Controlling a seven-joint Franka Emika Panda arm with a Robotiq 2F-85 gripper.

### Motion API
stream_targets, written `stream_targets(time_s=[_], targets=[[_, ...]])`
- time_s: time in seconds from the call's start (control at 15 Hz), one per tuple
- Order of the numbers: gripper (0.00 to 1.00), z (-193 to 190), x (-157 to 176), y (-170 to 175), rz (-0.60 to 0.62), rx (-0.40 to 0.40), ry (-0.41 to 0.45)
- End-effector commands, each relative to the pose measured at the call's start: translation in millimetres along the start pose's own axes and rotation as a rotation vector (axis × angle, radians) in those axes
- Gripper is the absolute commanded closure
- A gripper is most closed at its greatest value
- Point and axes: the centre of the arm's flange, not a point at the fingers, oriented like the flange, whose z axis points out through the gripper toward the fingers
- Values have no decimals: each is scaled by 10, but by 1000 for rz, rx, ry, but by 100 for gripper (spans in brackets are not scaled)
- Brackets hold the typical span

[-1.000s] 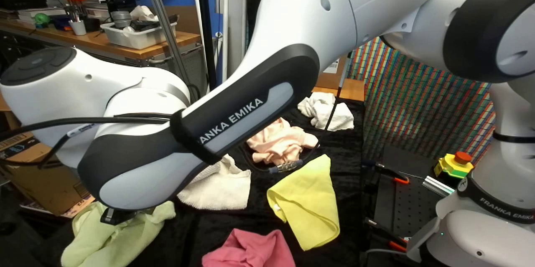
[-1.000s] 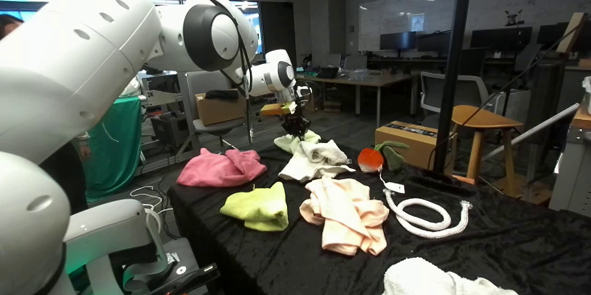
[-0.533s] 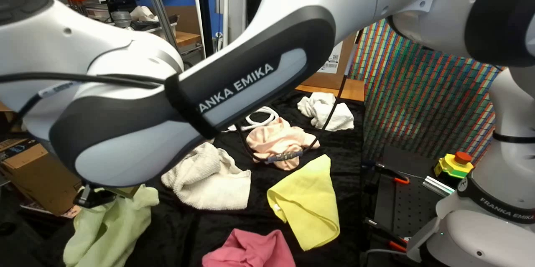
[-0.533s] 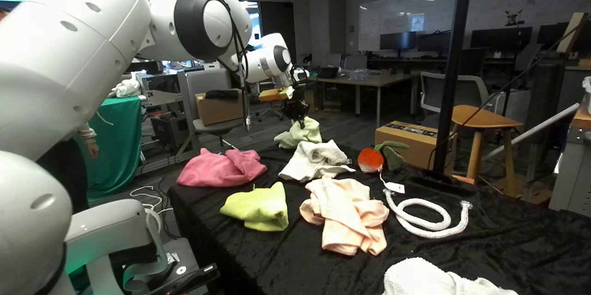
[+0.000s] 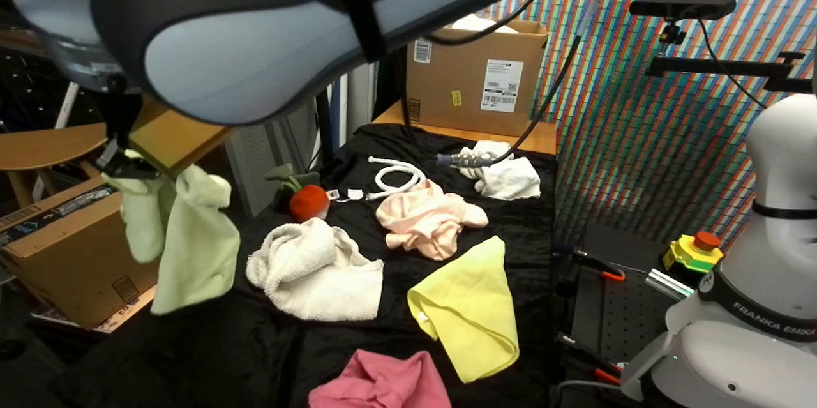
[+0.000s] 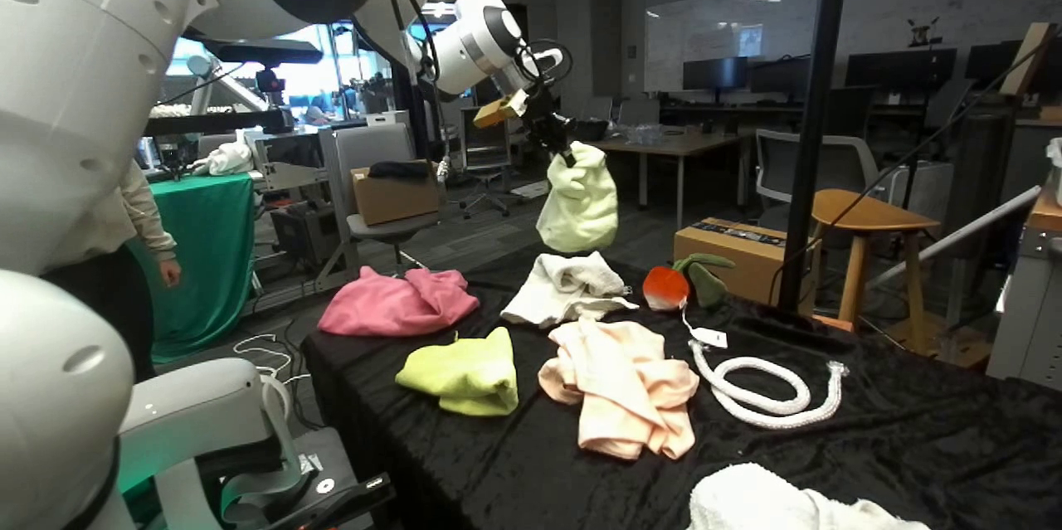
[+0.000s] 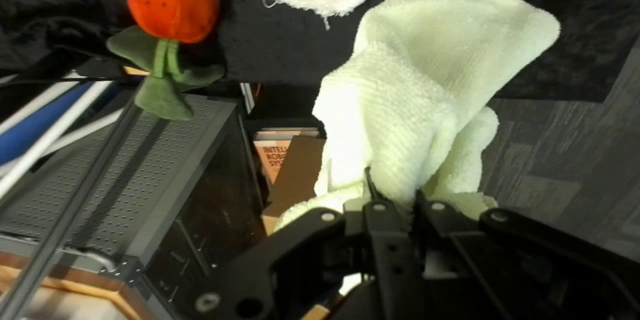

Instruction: Pick up the clothes and toy from the table and stack them on each other.

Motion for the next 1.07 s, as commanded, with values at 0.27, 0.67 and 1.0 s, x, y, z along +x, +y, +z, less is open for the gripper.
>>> stream_targets(time_s=[0.27, 0.67, 1.0], targets=[[94, -619, -319, 1413, 289, -181, 99], [94, -644, -627, 2345, 483, -294, 85], [95, -317, -843, 2956, 617, -354, 10]])
